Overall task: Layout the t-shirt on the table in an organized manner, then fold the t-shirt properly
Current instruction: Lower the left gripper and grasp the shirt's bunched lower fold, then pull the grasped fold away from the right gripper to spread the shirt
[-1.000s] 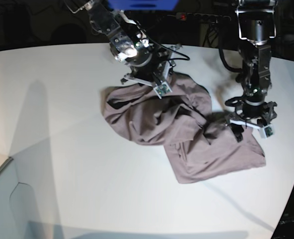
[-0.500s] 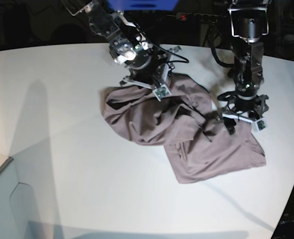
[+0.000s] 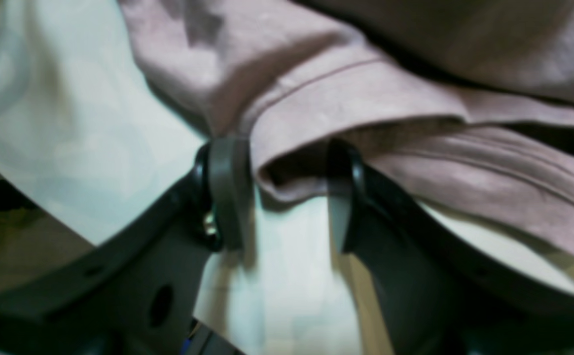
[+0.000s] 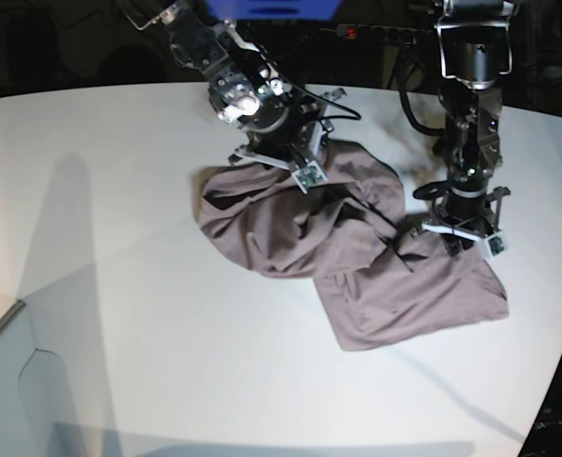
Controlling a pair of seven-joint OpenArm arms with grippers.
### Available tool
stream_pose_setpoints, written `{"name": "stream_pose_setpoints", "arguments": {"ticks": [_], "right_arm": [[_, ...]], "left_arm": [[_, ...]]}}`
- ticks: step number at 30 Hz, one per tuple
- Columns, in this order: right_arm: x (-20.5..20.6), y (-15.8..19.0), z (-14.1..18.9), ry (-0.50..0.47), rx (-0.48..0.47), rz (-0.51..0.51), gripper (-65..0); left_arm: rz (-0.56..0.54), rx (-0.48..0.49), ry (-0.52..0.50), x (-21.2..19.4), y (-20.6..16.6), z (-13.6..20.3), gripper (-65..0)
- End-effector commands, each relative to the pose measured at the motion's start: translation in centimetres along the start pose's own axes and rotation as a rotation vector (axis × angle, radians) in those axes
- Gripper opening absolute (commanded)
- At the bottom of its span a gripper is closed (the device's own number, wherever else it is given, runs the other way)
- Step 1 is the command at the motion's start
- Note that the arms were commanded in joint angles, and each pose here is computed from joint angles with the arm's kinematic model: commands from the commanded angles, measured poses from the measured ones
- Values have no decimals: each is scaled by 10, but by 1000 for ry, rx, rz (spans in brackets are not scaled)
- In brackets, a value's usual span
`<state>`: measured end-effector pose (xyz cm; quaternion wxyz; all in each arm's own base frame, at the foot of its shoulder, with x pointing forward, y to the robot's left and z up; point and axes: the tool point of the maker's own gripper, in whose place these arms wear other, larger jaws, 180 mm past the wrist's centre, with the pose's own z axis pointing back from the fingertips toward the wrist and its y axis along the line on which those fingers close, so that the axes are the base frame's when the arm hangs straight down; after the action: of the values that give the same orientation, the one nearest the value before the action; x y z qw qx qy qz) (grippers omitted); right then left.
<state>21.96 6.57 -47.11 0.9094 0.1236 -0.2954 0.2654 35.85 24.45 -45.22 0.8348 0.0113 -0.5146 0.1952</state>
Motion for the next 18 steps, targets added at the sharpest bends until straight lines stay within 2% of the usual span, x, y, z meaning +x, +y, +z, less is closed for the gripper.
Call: {"name": "stream_pose_setpoints", "arguments": {"ticks": [1, 2, 5, 6, 12, 18], "right_arm": [[11, 2, 1, -28, 4, 2, -389], [10, 1, 1, -26, 2, 4, -389], [6, -1, -2, -12, -1, 7, -390], [4, -2, -4, -2, -3, 9, -390], [-6, -4, -10, 30, -6, 12, -391], [-6, -4, -10, 30, -6, 12, -391]], "left_arm": [[-1, -4, -54, 20, -1, -3, -618], [-1, -5, -64, 24, -2, -3, -650], [-7, -25, -111, 40, -9, 3, -631], [-11, -40, -143, 51, -14, 8, -650], [6, -117, -320, 113, -47, 33, -650], [-27, -262, -396, 150, -112, 35, -650]]}}
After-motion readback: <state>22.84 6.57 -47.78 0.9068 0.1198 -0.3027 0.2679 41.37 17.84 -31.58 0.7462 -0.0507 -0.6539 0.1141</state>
